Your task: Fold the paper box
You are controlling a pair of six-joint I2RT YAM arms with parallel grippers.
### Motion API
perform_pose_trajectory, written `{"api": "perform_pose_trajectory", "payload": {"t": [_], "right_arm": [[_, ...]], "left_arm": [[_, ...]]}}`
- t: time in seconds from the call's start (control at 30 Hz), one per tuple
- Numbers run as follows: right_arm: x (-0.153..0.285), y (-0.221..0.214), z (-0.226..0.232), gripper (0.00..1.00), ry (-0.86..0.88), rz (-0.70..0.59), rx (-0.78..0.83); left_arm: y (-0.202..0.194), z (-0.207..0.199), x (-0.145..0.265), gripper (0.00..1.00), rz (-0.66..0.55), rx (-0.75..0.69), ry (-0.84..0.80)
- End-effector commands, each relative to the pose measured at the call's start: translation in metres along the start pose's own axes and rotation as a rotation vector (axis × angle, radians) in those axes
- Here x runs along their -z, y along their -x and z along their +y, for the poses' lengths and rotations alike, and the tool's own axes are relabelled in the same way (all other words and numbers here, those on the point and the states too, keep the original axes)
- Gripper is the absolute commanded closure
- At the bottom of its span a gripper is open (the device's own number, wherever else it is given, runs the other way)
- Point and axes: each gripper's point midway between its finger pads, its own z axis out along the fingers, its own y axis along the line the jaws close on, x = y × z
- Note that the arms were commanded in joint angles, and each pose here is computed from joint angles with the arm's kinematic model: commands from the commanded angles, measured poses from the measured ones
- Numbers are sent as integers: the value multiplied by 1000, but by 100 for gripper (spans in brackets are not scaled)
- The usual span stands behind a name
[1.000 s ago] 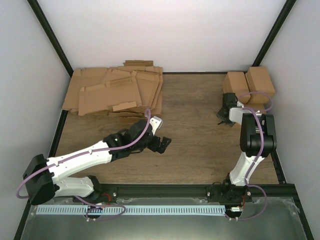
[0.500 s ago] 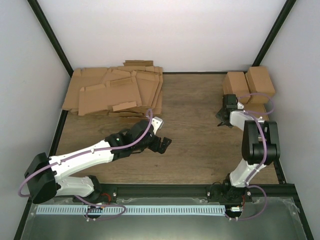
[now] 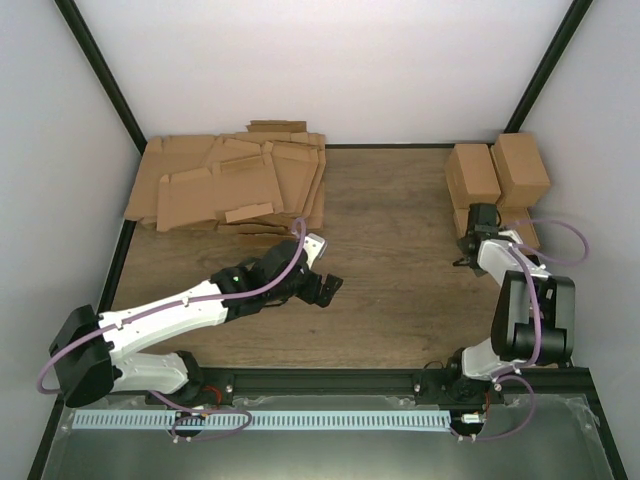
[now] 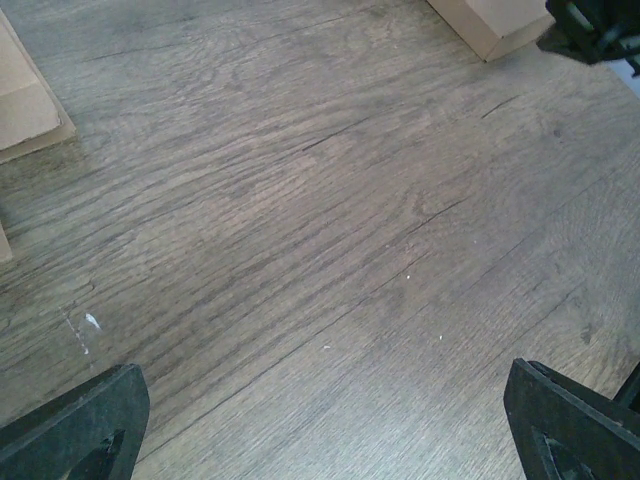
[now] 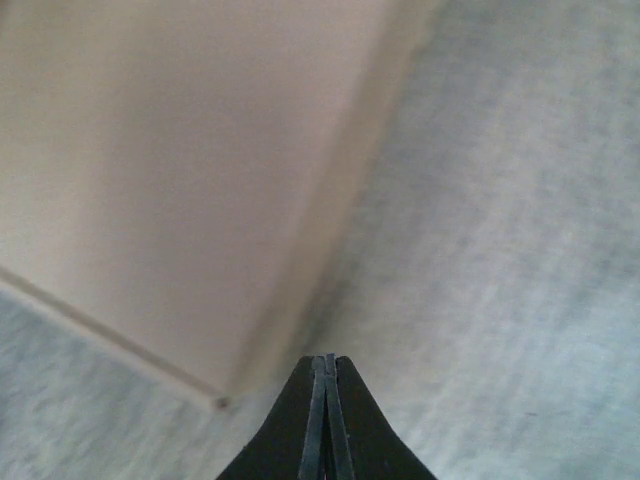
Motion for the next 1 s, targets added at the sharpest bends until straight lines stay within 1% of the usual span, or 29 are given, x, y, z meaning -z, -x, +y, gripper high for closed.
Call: {"api": "perform_pose_trajectory", "payload": {"t": [0.0, 0.17, 0.33, 0.5, 0.73, 0.8, 0.97], "right_arm": [[4, 5, -30, 99, -61, -31, -146], [3, 9, -46, 99, -64, -41, -216], [-9, 22, -65, 99, -83, 2, -286], [-20, 28, -78, 99, -99, 11, -328], [-32, 28, -75, 99, -90, 18, -330], [-38, 28, -66, 99, -56, 35, -305], [-52, 24, -54, 99, -32, 90, -290]], "left_arm": [[15, -2, 10, 0, -51, 16, -6], [17, -3, 11, 0, -55, 16, -14], [15, -2, 11, 0, -51, 16, -11], [15, -3, 10, 0, -48, 13, -15], [19, -6, 7, 0, -44, 10, -18], [19, -6, 6, 0, -43, 8, -18], [18, -4, 5, 0, -34, 2, -6]]}}
